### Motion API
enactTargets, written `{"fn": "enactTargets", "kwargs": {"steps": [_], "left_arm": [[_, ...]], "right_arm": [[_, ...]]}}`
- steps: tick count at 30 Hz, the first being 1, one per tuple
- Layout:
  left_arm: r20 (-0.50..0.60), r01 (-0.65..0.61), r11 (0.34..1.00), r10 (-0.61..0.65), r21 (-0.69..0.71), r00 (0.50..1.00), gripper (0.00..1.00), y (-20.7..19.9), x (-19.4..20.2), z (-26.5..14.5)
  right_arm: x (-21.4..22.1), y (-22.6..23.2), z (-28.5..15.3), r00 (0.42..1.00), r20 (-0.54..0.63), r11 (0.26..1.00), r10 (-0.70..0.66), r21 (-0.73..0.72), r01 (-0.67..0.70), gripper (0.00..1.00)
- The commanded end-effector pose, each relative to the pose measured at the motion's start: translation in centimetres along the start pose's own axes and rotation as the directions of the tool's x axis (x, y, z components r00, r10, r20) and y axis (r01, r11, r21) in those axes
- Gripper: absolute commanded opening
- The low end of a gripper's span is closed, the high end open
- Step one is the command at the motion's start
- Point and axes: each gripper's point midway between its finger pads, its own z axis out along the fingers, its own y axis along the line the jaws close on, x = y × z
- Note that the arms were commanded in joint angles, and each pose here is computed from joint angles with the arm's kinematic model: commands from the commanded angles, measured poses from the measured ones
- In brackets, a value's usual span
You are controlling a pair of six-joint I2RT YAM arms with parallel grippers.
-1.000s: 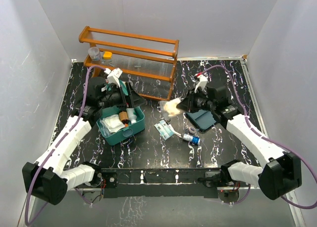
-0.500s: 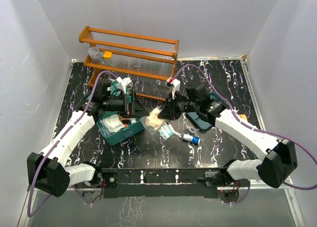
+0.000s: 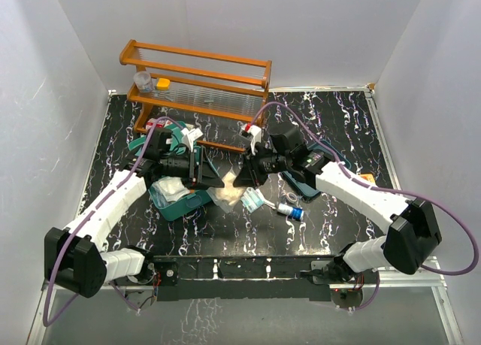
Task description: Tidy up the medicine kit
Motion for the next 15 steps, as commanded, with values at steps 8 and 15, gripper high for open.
{"fn": "enactTargets", "kwargs": {"steps": [8, 15], "left_arm": [[-0.074, -0.029, 0.993, 0.038, 0.114, 0.997, 0.53, -1.2, 1.9, 0.6], [-0.130, -0.008, 0.999, 0.014, 0.050, 0.991, 0.52, 0.8, 3.0, 1.5]], "right_arm": [[-2.8, 2.0, 1.4, 0.997, 0.034, 0.994, -0.065, -0.086, 0.067, 0.09], [-2.7, 2.1, 2.6, 0.999, 0.002, 0.995, -0.051, -0.091, 0.051, 0.09]]}}
